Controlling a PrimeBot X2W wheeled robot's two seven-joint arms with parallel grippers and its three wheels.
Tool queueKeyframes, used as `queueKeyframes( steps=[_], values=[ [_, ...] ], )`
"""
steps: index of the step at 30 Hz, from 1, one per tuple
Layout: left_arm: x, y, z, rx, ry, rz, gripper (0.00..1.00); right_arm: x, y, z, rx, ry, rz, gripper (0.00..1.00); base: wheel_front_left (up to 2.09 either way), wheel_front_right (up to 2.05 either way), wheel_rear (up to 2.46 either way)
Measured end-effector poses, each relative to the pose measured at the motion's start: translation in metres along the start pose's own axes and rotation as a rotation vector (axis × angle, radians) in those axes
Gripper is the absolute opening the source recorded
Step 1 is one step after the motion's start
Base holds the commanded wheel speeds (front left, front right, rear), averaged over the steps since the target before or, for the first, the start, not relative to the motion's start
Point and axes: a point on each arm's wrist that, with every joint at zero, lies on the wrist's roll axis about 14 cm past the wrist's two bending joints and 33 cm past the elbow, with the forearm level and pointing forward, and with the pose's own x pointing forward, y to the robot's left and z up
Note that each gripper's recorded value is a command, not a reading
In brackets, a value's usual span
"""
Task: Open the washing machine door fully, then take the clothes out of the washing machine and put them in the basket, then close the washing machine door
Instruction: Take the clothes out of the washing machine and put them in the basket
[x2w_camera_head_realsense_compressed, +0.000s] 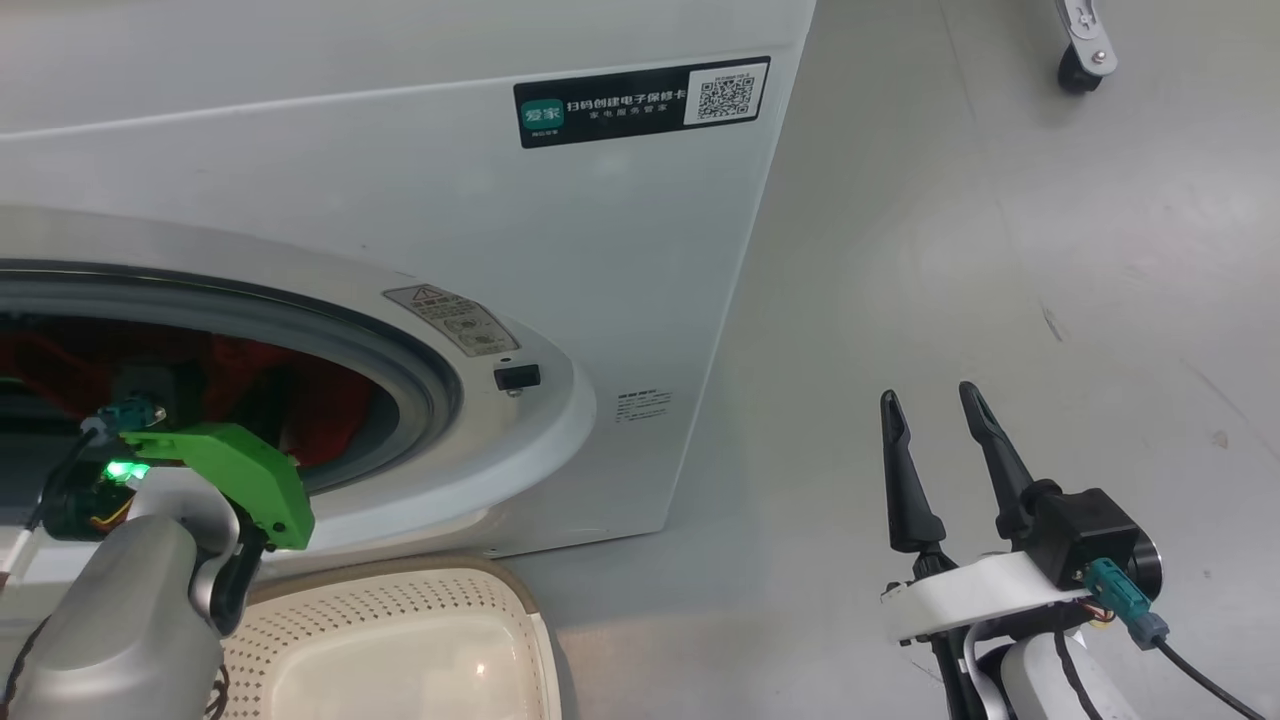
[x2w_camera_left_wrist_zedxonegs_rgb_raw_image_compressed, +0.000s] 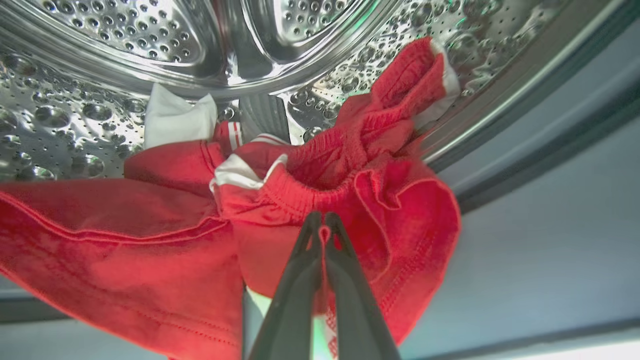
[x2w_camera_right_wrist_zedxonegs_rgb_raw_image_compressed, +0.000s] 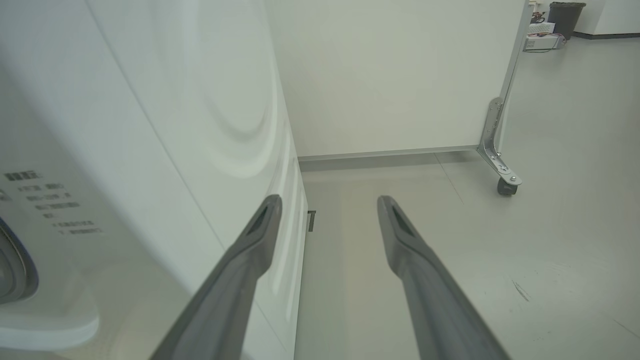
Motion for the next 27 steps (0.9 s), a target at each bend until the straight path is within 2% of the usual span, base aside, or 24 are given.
queueKeyframes(
  steps=[11,27],
  values=[
    [-0.031,0.002,0.03,0.008,-0.188,0.023,0.0,0.0,0.01,0.009,0.001,-0.027,0.032,1.0,0.0,0.0,0.0],
    [-0.102,0.042,0.037,0.026,-0.305,0.131,0.0,-0.01,0.032,0.012,0.009,-0.037,0.108,1.0,0.0,0.0,0.0]
  ],
)
